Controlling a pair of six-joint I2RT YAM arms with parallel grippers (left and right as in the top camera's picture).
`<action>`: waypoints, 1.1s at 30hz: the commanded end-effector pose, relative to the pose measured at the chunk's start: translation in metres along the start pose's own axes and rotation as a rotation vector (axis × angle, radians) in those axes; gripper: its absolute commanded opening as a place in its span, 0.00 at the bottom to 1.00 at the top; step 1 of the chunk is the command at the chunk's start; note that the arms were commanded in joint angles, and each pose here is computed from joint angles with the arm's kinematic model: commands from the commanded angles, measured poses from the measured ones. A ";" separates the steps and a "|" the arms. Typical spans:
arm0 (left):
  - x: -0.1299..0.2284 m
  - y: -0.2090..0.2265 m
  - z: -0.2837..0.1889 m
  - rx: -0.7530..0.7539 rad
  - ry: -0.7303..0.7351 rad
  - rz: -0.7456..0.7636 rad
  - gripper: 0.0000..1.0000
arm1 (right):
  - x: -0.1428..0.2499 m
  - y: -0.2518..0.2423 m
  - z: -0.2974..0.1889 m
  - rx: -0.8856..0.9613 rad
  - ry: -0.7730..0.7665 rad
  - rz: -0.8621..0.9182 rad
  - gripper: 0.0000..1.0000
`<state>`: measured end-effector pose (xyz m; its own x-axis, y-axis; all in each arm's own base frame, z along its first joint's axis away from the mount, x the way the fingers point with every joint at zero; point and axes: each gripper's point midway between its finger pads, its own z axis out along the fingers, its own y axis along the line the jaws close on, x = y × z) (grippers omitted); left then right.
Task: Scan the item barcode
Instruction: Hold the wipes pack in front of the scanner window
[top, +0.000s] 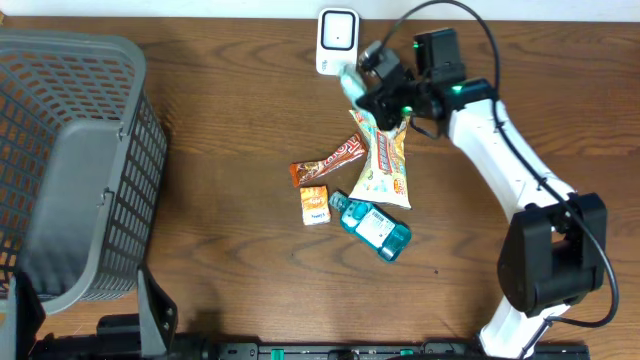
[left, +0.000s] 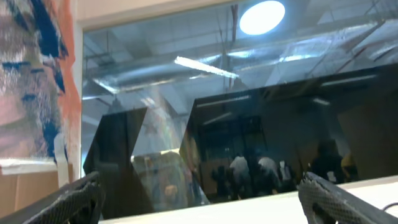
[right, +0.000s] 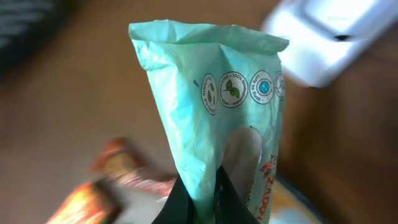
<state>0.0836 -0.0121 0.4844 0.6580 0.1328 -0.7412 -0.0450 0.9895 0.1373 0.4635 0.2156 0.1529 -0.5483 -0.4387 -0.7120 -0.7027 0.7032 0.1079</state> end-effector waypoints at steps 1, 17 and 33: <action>-0.001 0.003 0.000 -0.015 -0.003 -0.024 0.99 | -0.010 -0.034 -0.005 0.369 0.030 0.007 0.01; 0.008 0.015 -0.001 -0.087 0.031 -0.026 0.99 | -0.078 -0.078 0.023 0.739 -0.133 -0.098 0.01; 0.016 0.014 0.000 -0.086 0.047 -0.026 0.99 | -0.065 -0.105 0.104 0.719 -0.007 -0.103 0.01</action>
<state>0.0943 0.0025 0.4739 0.6199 0.1177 -0.7758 -0.0939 0.9927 0.0755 0.6129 0.2304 0.1179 -0.4947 -0.5181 -0.6977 -0.2935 0.8553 -0.4269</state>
